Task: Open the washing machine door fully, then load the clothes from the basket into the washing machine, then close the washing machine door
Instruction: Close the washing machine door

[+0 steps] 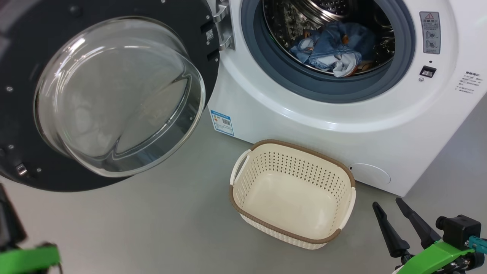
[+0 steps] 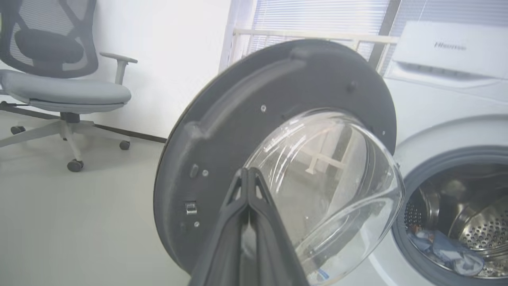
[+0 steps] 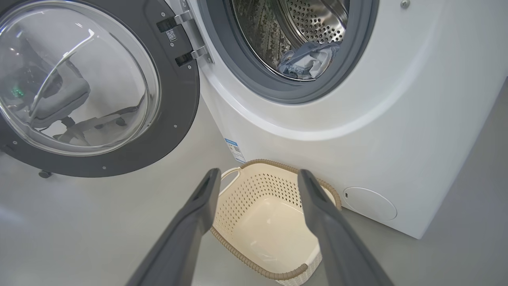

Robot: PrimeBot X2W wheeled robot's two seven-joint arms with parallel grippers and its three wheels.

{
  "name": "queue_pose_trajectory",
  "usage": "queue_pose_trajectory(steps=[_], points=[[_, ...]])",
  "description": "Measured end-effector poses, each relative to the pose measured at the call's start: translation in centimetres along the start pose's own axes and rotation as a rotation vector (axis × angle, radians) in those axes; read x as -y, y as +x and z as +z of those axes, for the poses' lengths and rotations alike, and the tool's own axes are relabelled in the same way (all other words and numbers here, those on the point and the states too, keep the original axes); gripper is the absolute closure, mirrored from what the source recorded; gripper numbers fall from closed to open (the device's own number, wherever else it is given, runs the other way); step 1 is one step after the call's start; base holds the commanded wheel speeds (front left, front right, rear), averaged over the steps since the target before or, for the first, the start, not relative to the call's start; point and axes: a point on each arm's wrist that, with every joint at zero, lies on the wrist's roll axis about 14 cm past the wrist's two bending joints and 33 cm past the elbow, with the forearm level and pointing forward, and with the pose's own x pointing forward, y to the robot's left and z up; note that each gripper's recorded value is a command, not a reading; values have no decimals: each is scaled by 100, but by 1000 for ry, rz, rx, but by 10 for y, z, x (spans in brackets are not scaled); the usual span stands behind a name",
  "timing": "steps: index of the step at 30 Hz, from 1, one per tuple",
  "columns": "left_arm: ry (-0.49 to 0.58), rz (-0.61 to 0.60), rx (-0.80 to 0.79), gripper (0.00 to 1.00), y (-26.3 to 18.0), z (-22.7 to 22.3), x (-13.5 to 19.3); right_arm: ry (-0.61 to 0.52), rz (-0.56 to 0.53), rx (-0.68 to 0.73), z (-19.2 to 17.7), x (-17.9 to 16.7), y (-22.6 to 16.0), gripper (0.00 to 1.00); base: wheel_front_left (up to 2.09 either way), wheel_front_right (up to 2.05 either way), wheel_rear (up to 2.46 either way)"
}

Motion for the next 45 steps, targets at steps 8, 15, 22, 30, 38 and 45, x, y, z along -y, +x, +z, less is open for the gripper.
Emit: queue_pose_trajectory(steps=[8, 15, 22, 30, 38, 45], points=[[-209, -56, 256, 100, 66, 89, -3, 14, -14, -1, -3, 7, 2, 0, 0, 0, 0], [-325, -72, 240, 100, 114, 112, -13, 25, -22, -11, -8, 14, 4, 0, 0, 0, 0], [-433, -4, 68, 100, 156, 96, -29, 32, -29, -26, -15, 22, 6, 0, 0, 0, 0], [-509, 90, -190, 100, 179, 60, -46, 25, -17, -38, -19, 29, 12, 0, 0, 0, 0], [-539, 162, -419, 100, 182, 15, -50, 16, -15, -57, -26, 41, 16, 0, 0, 0, 0], [-554, 161, -510, 100, 188, -7, -37, 15, -23, -79, -36, 52, 17, 0, 0, 0, 0]])
